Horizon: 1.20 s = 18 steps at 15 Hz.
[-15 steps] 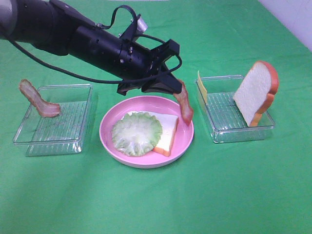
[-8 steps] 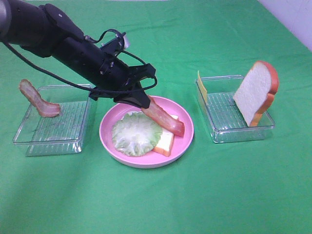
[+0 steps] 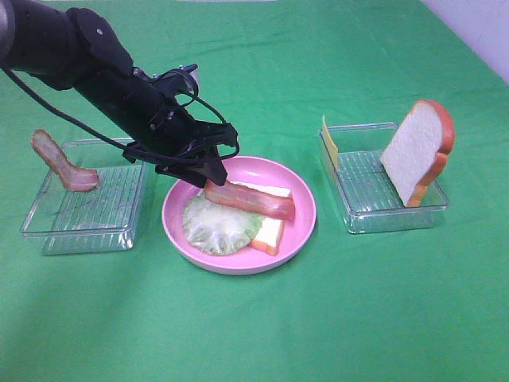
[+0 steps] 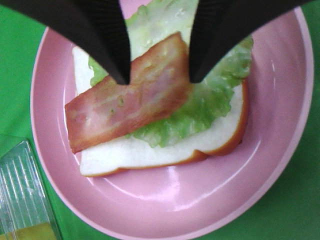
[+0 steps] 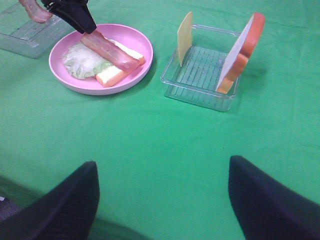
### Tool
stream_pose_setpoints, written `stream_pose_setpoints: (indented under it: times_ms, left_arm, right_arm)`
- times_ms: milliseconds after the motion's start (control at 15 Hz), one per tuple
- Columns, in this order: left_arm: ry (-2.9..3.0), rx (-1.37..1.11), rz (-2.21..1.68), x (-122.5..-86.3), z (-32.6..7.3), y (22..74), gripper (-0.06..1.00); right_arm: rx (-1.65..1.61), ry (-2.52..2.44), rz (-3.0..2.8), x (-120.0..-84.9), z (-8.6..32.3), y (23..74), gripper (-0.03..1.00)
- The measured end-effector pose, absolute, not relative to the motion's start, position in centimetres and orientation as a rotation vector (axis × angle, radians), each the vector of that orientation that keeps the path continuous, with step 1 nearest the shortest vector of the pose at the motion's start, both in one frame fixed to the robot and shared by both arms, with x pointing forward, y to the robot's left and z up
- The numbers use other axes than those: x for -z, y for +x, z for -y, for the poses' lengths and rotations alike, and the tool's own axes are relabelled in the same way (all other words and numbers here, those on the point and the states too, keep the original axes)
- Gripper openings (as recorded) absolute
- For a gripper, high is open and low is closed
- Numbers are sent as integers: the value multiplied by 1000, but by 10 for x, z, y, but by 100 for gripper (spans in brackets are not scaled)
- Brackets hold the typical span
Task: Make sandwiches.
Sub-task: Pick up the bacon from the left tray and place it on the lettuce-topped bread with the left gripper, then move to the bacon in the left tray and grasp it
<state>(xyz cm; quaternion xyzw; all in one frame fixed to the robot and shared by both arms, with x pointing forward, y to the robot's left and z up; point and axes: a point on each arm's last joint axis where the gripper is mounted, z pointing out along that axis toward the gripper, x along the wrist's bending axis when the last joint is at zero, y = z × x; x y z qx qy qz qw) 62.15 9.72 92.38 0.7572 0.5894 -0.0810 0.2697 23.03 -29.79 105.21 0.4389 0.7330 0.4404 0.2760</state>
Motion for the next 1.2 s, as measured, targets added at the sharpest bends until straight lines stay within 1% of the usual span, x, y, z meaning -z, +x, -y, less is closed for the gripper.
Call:
stream_pose_setpoints:
  times_ms: [67,133,267,333,467,800,1000,1067,1200]
  left_arm:
    - [2044,209,-1580,-927,-98,621,55]
    - [2050,191,-1565,-932,-98,621,65]
    - [2069,141,-1527,-945,-100,621,72]
    - [2041,65,-1546,-970,-111,623,73]
    - [2013,12,-1630,-992,-132,629,74]
    - [2083,-139,-1793,-1026,-180,642,74]
    - [2075,-251,-1907,-1036,-214,650,74]
    - [2046,-269,-1976,-1033,-236,655,74]
    - [2036,-258,-2050,-1021,-255,660,74]
  right_arm:
    - [-1183,1179,-1969,-1052,298,230,69]
    - [-1183,1179,-1969,-1052,298,230,69]
    - [-1183,1179,-1969,-1052,298,230,69]
    - [-1183,1179,-1969,-1052,298,230,69]
    - [-1183,1179,-1969,-1052,298,230,69]
    - [-1183,1179,-1969,-1052,298,230,69]
    - [-1184,1180,-1969,-1052,298,230,69]
    - [-1184,1180,-1969,-1052,298,230,69]
    - [-1184,1180,-1969,-1052,298,230,69]
